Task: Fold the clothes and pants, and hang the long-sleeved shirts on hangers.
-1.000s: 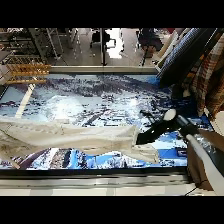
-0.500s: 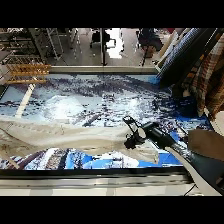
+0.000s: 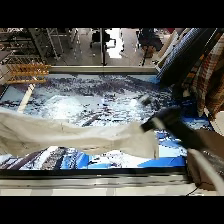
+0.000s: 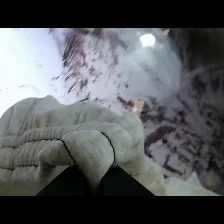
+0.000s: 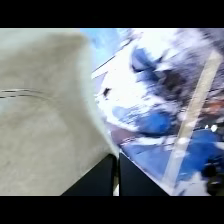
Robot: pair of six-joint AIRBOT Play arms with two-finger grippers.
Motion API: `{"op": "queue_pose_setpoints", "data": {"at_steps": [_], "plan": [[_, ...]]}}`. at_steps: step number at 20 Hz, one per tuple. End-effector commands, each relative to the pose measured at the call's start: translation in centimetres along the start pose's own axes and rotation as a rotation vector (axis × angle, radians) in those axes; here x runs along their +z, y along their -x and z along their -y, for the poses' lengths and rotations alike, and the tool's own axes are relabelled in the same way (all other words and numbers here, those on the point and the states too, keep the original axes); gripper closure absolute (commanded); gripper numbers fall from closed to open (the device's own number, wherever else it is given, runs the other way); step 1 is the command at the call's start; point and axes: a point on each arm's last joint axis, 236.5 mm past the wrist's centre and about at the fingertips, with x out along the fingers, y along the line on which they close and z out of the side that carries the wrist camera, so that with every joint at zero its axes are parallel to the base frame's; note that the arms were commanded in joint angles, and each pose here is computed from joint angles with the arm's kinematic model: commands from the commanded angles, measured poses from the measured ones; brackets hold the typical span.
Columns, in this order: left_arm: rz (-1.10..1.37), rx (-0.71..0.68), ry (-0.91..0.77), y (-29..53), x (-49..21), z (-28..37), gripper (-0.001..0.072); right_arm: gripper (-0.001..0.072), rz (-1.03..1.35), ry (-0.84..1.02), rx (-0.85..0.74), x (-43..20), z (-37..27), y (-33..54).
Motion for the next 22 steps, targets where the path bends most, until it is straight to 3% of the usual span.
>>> {"op": "queue_pose_setpoints", "data": {"at_steps": [1, 3, 6, 10, 13, 18, 22], "plan": [[0.316, -0.182, -0.090, 7.6, 3.9, 9.6, 0.0687, 0.0686, 0.405, -0.215, -0.216, 3.3, 12.8, 15.0], [0.555, -0.213, -0.157, 14.5, 5.2, 14.5, 0.0687, 0.0686, 0.714, -0.331, -0.295, 3.3, 17.9, 25.3], [0.889, -0.088, -0.308, 24.8, 4.4, 19.1, 0.0687, 0.0686, 0.988, -0.396, -0.377, 1.0, 20.7, 34.7], [0.953, -0.009, -0.329, 27.6, 3.2, 19.2, 0.0687, 0.0686, 0.979, -0.382, -0.378, 0.6, 20.6, 34.7], [0.804, 0.022, -0.302, 23.8, 3.8, 14.9, 0.0687, 0.0686, 0.784, -0.349, -0.327, 2.2, 19.5, 28.3], [0.459, -0.058, -0.119, 11.9, 5.8, 4.9, 0.0687, 0.0686, 0.317, -0.239, -0.119, 4.8, 12.4, 7.0], [0.354, -0.124, 0.086, -3.3, 9.8, -3.1, 0.0688, 0.0687, 0.370, -0.264, -0.029, 11.6, 8.6, -8.8]]}}
